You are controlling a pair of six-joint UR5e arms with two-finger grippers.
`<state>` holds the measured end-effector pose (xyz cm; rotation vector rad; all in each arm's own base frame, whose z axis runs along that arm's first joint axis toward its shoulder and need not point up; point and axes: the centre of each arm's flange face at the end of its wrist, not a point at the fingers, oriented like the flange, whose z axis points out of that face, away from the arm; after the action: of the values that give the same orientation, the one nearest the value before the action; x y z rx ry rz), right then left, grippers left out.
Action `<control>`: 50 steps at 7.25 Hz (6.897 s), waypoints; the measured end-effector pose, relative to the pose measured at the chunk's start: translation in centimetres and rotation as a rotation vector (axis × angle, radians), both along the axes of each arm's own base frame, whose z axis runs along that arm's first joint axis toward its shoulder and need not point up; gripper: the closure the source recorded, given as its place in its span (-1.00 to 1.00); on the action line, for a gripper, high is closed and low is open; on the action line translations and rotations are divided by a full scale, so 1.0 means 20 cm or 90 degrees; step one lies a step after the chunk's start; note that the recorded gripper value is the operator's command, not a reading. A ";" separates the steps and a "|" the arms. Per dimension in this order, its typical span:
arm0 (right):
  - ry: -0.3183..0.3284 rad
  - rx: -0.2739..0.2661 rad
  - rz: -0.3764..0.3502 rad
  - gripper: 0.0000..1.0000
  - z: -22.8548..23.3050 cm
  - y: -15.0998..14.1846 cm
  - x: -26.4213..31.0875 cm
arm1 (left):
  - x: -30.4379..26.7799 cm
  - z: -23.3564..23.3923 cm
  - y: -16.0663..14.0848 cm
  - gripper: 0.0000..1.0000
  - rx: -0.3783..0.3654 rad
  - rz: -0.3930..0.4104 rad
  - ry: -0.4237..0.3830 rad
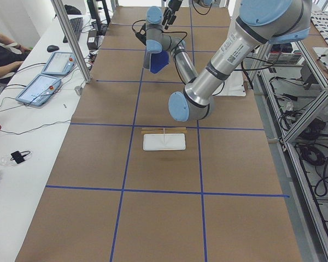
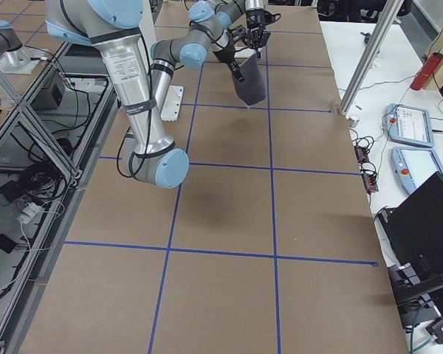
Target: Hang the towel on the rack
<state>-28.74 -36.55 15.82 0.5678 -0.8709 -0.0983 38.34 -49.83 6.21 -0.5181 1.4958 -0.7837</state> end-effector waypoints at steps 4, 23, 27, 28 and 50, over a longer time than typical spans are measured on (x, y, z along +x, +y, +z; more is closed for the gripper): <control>0.177 -0.116 -0.030 -1.00 0.36 -0.36 0.42 | -0.54 0.51 -0.10 1.00 0.065 0.014 -0.062; 0.127 -0.284 -0.048 -1.00 0.75 -0.79 0.79 | -1.60 2.54 0.47 -0.98 0.299 0.119 -0.340; 0.148 -0.313 -0.028 -1.00 0.92 -0.74 0.88 | -1.66 2.68 0.46 -0.98 0.330 0.066 -0.452; 0.157 -0.332 -0.025 -1.00 1.02 -0.71 0.90 | -1.69 2.75 0.43 -0.98 0.362 0.072 -0.491; 0.070 -0.391 -0.024 -1.00 2.48 -0.81 1.79 | -2.30 2.90 0.14 -0.98 0.456 0.269 -0.567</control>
<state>6.99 -52.66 65.49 -0.0289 -0.7544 0.1029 -7.71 -47.09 64.21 0.0845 0.6974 -0.0612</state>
